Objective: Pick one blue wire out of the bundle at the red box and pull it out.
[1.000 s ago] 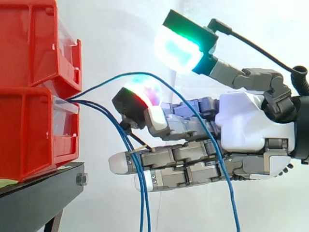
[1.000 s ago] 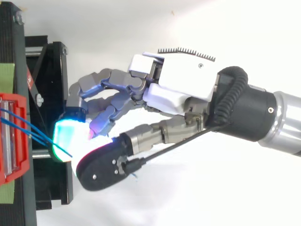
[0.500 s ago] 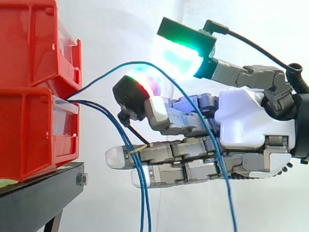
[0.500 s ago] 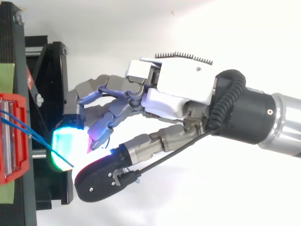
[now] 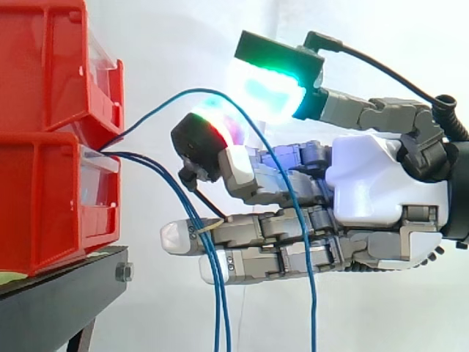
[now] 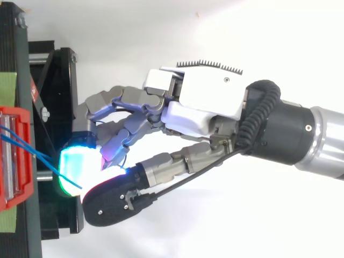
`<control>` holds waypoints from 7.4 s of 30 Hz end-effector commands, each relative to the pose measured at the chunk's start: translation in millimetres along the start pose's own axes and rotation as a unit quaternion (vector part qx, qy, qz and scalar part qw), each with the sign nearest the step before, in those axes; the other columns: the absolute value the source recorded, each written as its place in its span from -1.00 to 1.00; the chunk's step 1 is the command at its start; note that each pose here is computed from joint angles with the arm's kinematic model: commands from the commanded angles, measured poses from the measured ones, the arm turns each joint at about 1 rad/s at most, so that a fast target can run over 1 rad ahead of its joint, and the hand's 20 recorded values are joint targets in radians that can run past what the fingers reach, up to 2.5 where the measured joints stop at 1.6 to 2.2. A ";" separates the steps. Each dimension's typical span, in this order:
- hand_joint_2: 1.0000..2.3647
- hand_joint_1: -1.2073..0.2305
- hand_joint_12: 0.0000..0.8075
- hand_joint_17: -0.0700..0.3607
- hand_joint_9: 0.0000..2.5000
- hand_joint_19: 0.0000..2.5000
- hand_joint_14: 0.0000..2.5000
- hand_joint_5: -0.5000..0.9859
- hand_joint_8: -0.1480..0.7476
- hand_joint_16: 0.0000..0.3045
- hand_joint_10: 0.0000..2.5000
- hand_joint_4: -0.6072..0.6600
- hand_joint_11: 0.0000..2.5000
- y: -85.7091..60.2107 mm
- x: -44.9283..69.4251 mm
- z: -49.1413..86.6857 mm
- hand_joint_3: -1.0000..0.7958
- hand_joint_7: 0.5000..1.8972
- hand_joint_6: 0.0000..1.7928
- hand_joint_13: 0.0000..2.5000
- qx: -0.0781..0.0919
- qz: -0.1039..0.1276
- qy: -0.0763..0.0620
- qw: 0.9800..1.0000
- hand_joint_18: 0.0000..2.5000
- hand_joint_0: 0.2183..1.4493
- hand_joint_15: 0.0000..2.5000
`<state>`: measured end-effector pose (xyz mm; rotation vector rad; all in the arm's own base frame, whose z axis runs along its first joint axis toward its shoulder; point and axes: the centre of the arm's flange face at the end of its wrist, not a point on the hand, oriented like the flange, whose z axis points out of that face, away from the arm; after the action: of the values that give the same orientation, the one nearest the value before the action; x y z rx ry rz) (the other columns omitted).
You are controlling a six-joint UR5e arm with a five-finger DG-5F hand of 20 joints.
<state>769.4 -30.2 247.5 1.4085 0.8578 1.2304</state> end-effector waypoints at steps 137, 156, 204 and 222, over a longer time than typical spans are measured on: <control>-0.99 -0.08 -0.10 -0.01 -0.03 -0.63 -0.99 -0.38 -0.05 -0.58 -0.99 0.19 -0.57 -0.6 2.6 -0.2 0.02 0.07 -0.22 -0.44 -0.002 0.001 0.002 1.000 -0.54 -0.42 -0.72; -0.99 -0.06 -0.10 -0.01 0.03 -0.62 -0.99 -0.33 -0.09 -0.58 -0.99 0.49 -0.59 -0.6 2.6 -0.2 0.02 0.43 -0.35 -0.43 -0.002 0.001 0.002 1.000 -0.53 -0.40 -0.72; -0.99 -0.38 -0.23 -0.13 -0.10 -0.59 -0.99 -0.43 -0.10 -0.66 -0.98 0.22 -0.50 -2.5 1.7 -1.3 -0.31 0.03 -0.16 -0.53 0.000 0.000 0.002 1.000 -0.63 -0.47 -0.70; -0.97 -0.42 -0.23 -0.15 -0.10 -0.60 -0.99 -0.43 -0.10 -0.67 -0.98 0.19 -0.50 -1.9 2.0 -0.9 -0.12 0.08 -0.13 -0.55 -0.001 0.001 0.002 1.000 -0.63 -0.43 -0.73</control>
<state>769.0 -27.7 245.9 1.4061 0.8584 1.2348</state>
